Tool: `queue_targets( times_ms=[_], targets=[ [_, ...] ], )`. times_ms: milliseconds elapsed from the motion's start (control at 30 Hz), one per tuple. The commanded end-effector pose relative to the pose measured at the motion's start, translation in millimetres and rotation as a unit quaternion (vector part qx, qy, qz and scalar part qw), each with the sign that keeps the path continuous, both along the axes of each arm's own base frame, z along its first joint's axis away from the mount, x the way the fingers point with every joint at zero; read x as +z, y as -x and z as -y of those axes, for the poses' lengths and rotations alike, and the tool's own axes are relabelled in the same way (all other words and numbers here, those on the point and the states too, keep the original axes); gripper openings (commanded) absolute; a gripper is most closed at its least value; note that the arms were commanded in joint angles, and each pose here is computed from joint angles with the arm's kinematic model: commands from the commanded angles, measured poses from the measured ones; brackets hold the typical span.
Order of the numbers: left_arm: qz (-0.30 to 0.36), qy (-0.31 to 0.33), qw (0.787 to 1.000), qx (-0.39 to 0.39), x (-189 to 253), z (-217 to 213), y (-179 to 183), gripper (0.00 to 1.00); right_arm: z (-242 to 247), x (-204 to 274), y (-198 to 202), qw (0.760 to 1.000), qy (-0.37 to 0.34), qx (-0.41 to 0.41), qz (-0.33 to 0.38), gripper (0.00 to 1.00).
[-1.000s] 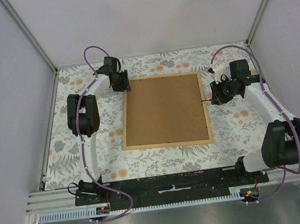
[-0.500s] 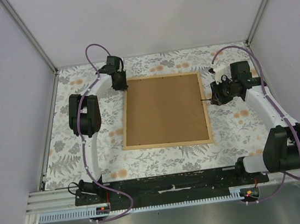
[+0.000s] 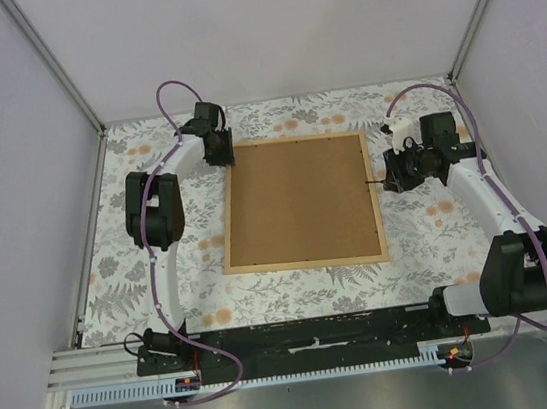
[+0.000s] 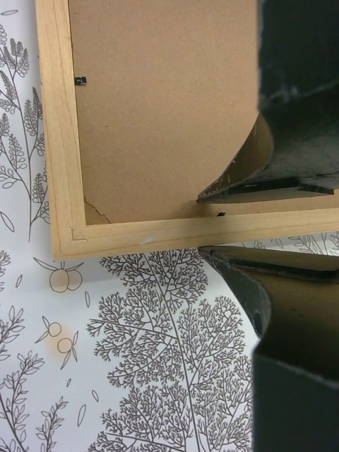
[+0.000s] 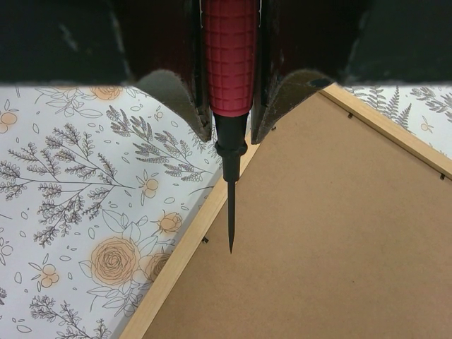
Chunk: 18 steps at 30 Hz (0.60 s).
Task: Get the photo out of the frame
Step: Adjust the photo frame item on the photo frame.
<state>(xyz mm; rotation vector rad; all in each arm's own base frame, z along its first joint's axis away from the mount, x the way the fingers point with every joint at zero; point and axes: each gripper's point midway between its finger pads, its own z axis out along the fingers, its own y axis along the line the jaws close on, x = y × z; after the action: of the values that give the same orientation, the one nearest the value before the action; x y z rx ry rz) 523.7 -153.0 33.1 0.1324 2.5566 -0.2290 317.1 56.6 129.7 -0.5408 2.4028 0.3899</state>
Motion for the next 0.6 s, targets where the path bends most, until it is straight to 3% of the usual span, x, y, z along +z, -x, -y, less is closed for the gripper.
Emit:
queue_targets(
  times_ms=[0, 333, 567],
  targets=[
    [0.017, -0.021, 1.000, -0.004, 19, -3, -3, 0.36, -4, 16, -5, 0.999, -0.011, 0.004, 0.034, 0.00],
    [0.010, -0.040, 0.999, -0.001, 16, -9, -2, 0.35, -6, 18, -5, 0.999, -0.014, 0.004, 0.038, 0.00],
    [0.017, -0.029, 0.999, 0.002, 16, -4, -10, 0.28, -15, 18, -2, 0.999, -0.016, 0.021, 0.037, 0.00]
  ],
)
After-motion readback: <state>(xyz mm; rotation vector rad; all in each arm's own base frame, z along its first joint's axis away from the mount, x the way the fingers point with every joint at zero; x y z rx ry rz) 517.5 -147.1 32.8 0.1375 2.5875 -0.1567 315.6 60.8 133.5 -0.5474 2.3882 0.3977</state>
